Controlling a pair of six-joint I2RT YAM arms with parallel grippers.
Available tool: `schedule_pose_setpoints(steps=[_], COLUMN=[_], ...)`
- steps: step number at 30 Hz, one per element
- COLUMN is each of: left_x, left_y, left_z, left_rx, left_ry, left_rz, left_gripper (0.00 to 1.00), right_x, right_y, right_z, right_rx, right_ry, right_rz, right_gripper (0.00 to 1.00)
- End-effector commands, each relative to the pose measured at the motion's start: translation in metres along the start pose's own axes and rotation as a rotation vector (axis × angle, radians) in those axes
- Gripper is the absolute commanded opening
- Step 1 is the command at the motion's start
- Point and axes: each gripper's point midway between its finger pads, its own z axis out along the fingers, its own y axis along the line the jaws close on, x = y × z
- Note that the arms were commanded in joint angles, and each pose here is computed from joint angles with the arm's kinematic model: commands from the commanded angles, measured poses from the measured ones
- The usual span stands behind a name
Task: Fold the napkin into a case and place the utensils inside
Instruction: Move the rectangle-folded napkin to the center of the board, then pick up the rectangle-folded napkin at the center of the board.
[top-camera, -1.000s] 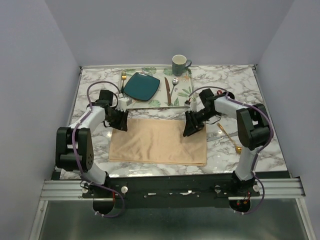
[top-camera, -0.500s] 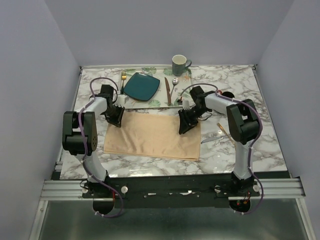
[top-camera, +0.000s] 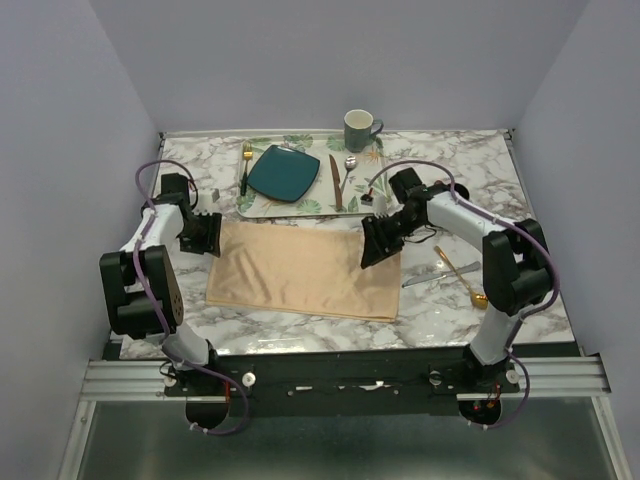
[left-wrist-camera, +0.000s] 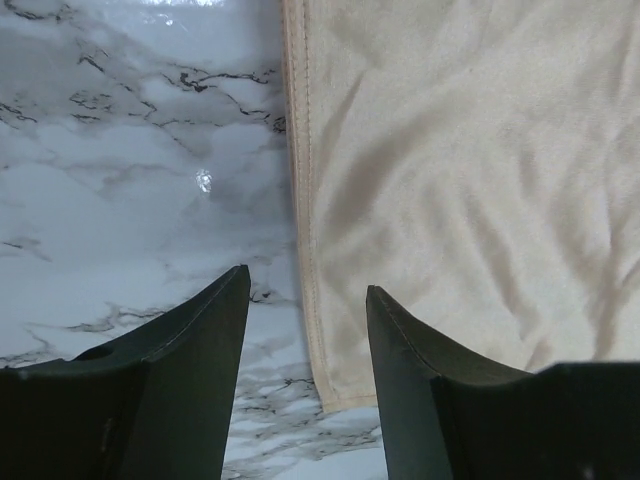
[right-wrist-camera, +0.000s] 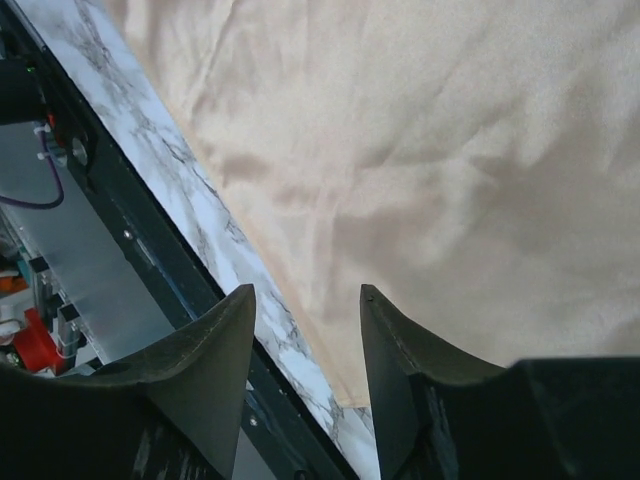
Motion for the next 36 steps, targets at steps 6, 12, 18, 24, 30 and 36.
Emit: schedule_pose_setpoints(steps=[6, 12, 18, 24, 30, 36], left_x=[0.009, 0.006, 0.018, 0.034, 0.04, 0.022], left_y=[0.011, 0.01, 0.001, -0.004, 0.009, 0.027], left_z=[0.023, 0.038, 0.052, 0.06, 0.058, 0.025], left_rx=[-0.04, -0.037, -0.051, -0.084, -0.124, -0.139], left_ry=[0.047, 0.061, 0.112, 0.163, 0.204, 0.148], left_rz=[-0.015, 0.008, 0.07, 0.096, 0.097, 0.149], left_gripper=[0.61, 0.57, 0.49, 0.36, 0.01, 0.0], right_x=[0.04, 0.051, 0.054, 0.053, 0.053, 0.055], right_y=[-0.044, -0.063, -0.068, -0.072, -0.072, -0.064], right_z=[-0.009, -0.015, -0.017, -0.016, -0.015, -0.016], right_rx=[0.189, 0.282, 0.294, 0.304, 0.292, 0.262], right_ry=[0.075, 0.105, 0.114, 0.118, 0.12, 0.107], right_rz=[0.145, 0.202, 0.216, 0.218, 0.223, 0.213], right_gripper=[0.57, 0.58, 0.58, 0.58, 0.58, 0.57])
